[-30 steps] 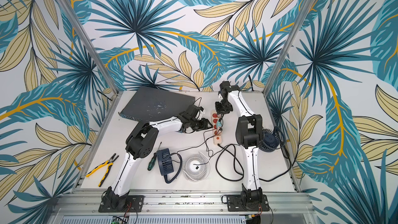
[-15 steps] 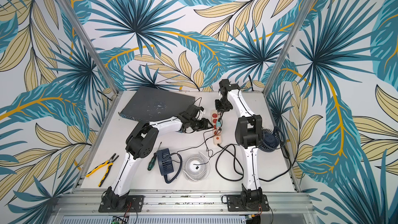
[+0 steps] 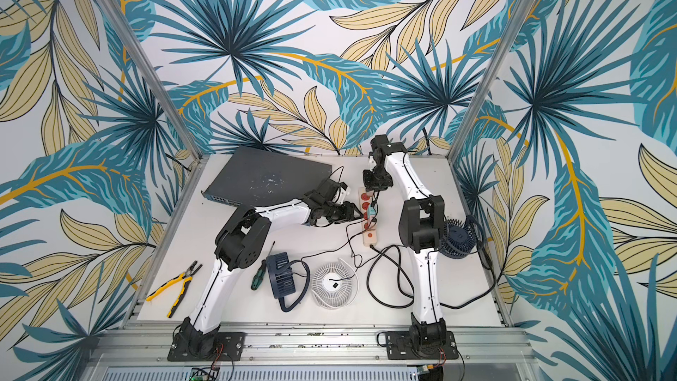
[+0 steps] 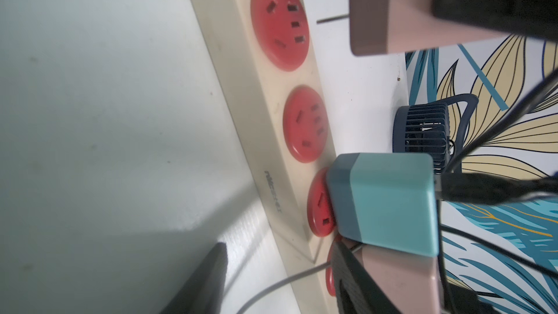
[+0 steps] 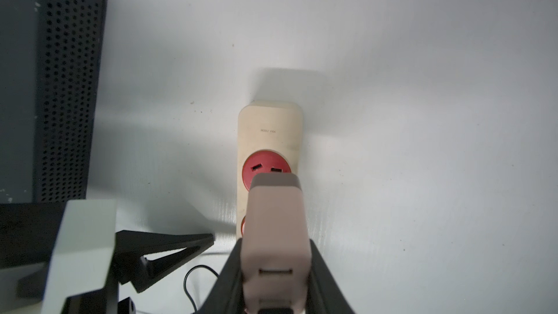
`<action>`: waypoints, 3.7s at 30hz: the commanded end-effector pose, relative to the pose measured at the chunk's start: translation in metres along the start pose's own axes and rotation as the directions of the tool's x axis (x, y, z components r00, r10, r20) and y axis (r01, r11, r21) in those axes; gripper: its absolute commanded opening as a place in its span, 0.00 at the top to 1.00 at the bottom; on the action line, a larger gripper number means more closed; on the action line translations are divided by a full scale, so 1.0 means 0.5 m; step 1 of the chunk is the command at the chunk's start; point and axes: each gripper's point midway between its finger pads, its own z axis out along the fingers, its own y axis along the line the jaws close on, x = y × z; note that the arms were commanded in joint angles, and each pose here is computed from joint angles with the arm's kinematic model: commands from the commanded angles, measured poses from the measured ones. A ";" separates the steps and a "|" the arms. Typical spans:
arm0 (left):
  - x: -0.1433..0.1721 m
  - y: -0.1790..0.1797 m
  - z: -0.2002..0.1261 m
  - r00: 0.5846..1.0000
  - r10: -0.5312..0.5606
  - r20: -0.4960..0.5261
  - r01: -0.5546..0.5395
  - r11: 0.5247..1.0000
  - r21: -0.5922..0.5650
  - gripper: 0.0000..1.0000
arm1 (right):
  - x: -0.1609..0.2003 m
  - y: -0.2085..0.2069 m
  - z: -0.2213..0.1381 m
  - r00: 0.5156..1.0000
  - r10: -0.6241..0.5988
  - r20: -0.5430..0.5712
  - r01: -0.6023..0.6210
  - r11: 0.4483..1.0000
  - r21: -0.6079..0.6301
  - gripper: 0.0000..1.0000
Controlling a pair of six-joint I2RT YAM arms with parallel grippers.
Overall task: Plug the desk fan into the power strip
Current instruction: Insert the plug into the socket, then reset both arms
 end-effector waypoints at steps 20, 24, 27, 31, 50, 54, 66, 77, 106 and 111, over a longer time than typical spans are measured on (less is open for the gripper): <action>-0.001 0.001 0.010 1.000 0.006 -0.005 -0.006 1.000 0.005 0.41 | 0.051 -0.024 0.086 0.990 0.027 -0.135 -0.019 0.998 0.061 1.00; -0.002 0.001 0.008 1.000 0.009 -0.005 -0.009 1.000 0.003 0.41 | 0.044 -0.026 0.110 0.991 0.039 -0.131 -0.031 0.997 0.066 1.00; 0.001 0.002 0.009 1.000 0.009 -0.009 -0.009 1.000 0.000 0.41 | 0.044 -0.030 0.130 0.990 0.042 -0.138 -0.032 0.997 0.075 1.00; 0.003 0.004 0.008 1.000 0.006 -0.010 -0.006 1.000 -0.004 0.41 | 0.048 -0.035 0.157 0.988 0.040 -0.150 -0.027 0.996 0.089 1.00; 0.009 0.011 0.001 1.000 -0.002 -0.007 0.002 1.000 -0.014 0.41 | 0.087 -0.021 0.258 0.973 0.005 -0.229 0.024 0.992 0.124 1.00; 0.007 0.012 -0.001 1.000 -0.004 -0.002 0.004 1.000 -0.015 0.41 | 0.107 -0.016 0.281 0.967 -0.004 -0.255 0.040 0.990 0.138 1.00; -0.006 -0.006 -0.036 0.998 0.044 0.034 -0.044 0.999 -0.021 0.41 | 0.147 0.020 0.361 0.955 -0.006 -0.298 0.030 0.997 0.077 1.00; -0.043 -0.071 -0.199 0.951 0.251 0.183 -0.227 0.963 -0.143 0.13 | -0.027 0.047 0.074 0.997 -0.005 0.072 -0.002 0.995 0.099 0.37; 0.055 0.385 -0.901 0.609 0.508 0.609 0.362 0.505 -0.784 0.00 | 0.278 -0.254 -0.242 0.447 0.188 0.875 -0.448 0.893 0.037 0.00; 0.040 0.416 -0.829 0.594 0.588 0.549 0.225 0.534 -0.815 0.00 | 0.287 -0.298 -0.234 0.393 0.092 0.915 -0.491 0.862 0.124 0.00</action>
